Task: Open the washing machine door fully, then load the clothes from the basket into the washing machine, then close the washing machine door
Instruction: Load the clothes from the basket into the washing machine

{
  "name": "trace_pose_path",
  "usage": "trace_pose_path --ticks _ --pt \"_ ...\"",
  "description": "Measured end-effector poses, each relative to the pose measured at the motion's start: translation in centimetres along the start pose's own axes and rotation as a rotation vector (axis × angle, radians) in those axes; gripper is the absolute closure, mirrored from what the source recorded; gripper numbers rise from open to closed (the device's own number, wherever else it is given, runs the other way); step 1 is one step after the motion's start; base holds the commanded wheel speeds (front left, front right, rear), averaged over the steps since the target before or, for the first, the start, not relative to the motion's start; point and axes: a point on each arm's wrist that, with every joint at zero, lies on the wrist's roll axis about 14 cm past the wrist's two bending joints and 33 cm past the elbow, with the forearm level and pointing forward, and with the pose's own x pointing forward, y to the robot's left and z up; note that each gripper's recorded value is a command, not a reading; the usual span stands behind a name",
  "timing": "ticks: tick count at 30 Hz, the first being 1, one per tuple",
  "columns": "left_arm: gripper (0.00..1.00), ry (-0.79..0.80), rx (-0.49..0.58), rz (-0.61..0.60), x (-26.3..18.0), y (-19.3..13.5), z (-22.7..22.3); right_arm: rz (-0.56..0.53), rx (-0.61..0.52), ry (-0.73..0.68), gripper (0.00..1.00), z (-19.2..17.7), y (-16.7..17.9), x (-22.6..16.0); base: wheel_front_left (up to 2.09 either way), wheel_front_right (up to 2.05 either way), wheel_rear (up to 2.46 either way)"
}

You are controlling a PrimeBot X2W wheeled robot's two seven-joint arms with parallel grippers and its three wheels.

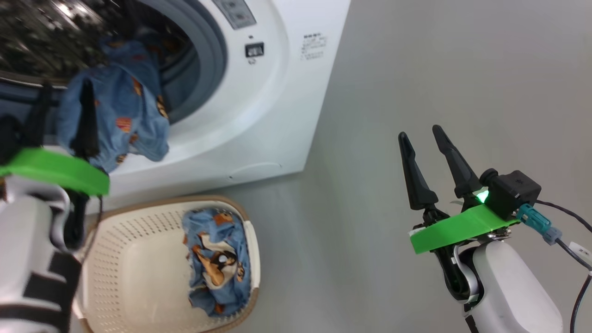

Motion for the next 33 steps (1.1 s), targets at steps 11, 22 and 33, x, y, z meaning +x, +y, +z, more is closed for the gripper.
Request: trace_pose_path --ticks 11,22,33 --pt "0.00 -0.047 0.010 0.061 -8.2 -0.1 1.2 0.046 -0.011 -0.046 0.00 2.1 2.0 -1.4 0.00 0.00 0.00" --pt "0.00 -0.120 0.053 0.127 -15.0 0.8 2.9 0.078 -0.014 -0.076 0.00 3.2 3.5 -2.5 0.00 0.00 0.00" --pt "0.00 -0.147 0.049 0.187 -18.8 0.9 3.0 0.091 -0.025 -0.070 0.00 3.0 4.1 -3.7 0.00 0.00 0.00"
